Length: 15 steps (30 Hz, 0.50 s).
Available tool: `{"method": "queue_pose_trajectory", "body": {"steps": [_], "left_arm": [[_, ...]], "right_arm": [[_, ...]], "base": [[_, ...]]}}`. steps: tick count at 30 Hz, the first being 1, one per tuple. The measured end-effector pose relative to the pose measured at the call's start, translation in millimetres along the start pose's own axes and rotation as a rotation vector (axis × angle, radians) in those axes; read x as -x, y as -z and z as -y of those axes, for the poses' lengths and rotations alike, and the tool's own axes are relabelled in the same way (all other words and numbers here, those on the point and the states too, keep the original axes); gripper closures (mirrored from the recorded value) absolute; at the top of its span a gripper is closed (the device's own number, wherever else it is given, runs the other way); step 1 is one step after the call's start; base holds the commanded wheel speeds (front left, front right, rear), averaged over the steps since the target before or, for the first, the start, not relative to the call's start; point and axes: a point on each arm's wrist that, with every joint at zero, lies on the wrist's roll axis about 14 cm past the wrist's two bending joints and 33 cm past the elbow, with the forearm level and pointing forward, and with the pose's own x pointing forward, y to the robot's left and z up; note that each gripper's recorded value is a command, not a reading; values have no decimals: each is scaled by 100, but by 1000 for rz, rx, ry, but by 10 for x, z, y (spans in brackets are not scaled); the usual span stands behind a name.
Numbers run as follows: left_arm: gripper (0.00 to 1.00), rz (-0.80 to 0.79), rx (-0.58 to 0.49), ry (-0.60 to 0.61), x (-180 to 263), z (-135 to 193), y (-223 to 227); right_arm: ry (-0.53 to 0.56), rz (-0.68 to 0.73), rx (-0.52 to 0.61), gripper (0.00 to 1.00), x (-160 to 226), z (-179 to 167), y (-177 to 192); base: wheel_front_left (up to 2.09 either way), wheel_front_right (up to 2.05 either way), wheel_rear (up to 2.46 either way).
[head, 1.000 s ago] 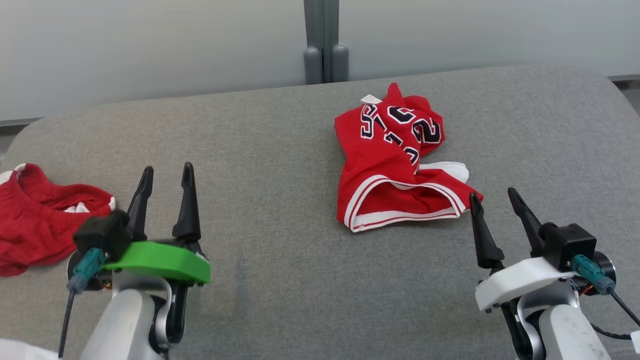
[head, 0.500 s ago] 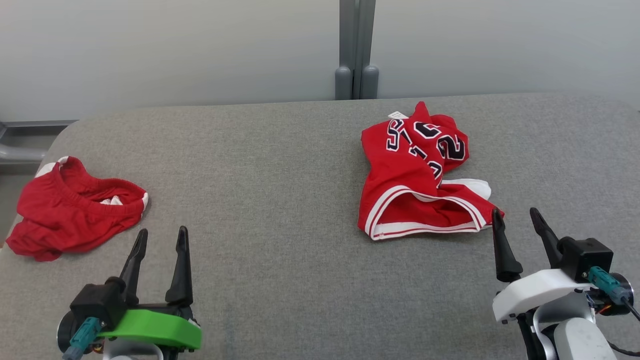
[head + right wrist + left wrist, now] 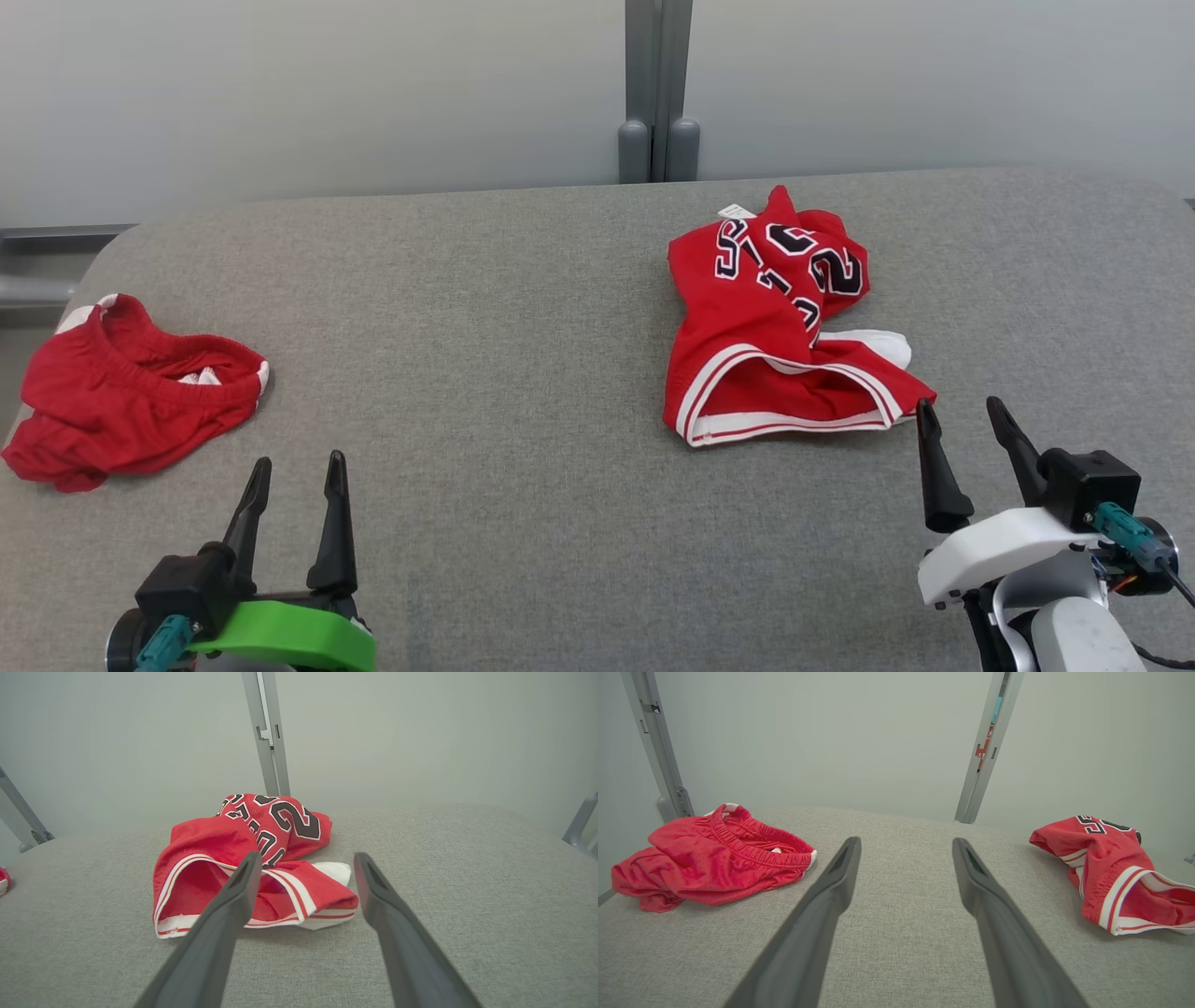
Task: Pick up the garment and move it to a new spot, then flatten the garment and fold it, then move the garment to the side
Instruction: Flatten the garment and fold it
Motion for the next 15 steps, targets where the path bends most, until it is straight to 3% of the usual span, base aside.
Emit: {"method": "queue_pose_trajectory", "body": {"steps": [10,15], "left_arm": [[0,-19,-3,9,-22,23,71],[0,-19,-4,17,-109,42,76]], "right_arm": [[-10,-10,4,0,-153,-27,-38],[9,-113,11,0,-319,44,130]], "base": [[0,0,0],[0,0,0]]}}
